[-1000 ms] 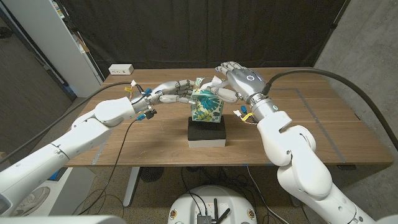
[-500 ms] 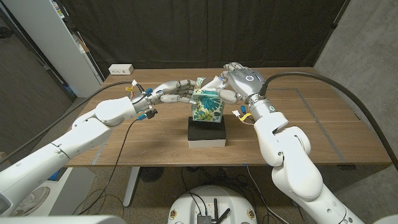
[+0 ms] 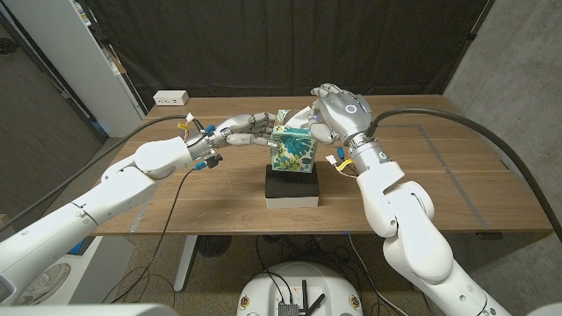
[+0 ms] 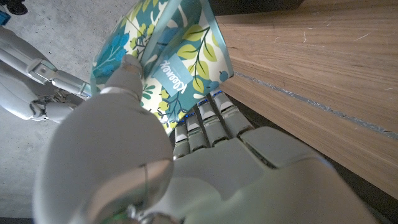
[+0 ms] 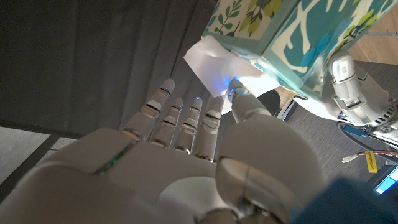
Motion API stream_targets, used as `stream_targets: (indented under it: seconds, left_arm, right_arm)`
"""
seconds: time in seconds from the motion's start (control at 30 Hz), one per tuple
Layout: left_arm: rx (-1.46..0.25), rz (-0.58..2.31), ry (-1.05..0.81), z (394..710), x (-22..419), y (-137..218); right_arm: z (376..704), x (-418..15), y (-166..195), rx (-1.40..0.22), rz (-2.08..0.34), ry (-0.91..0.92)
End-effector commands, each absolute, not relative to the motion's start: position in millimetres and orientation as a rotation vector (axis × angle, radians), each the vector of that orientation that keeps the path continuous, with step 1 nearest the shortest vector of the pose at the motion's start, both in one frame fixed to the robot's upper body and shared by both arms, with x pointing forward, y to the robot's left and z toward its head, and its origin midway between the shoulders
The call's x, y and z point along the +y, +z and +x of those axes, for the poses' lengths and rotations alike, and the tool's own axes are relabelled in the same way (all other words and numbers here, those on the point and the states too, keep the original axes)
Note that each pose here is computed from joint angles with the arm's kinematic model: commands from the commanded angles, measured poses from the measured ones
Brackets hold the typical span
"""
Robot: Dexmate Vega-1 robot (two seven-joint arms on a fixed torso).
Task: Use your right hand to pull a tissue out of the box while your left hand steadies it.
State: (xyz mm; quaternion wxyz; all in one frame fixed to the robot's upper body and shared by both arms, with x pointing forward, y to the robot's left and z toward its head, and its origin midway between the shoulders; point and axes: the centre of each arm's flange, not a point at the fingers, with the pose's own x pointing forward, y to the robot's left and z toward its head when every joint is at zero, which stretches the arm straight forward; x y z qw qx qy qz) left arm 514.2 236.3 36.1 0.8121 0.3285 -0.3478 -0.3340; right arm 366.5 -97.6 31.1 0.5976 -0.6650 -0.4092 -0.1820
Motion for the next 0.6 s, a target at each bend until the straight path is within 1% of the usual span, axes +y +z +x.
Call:
stream_targets:
  seconds: [0.03,0.27,0.6]
  left_arm:
    - [-0.739,0.701,-0.713,516.0,236.4,37.6]
    - [-0.733,0.703,-0.717,519.3,235.4,38.8]
    - [-0.727,0.701,-0.717,523.8,235.6,40.6]
  right_arm:
    - [364.2,-94.7,30.3,-1.02,-1.528,-0.511]
    - [367.5,-95.4,29.5,-1.036,-1.518,-0.537]
    - [369.0,-97.8,32.3,-1.174,-1.454,-0.59]
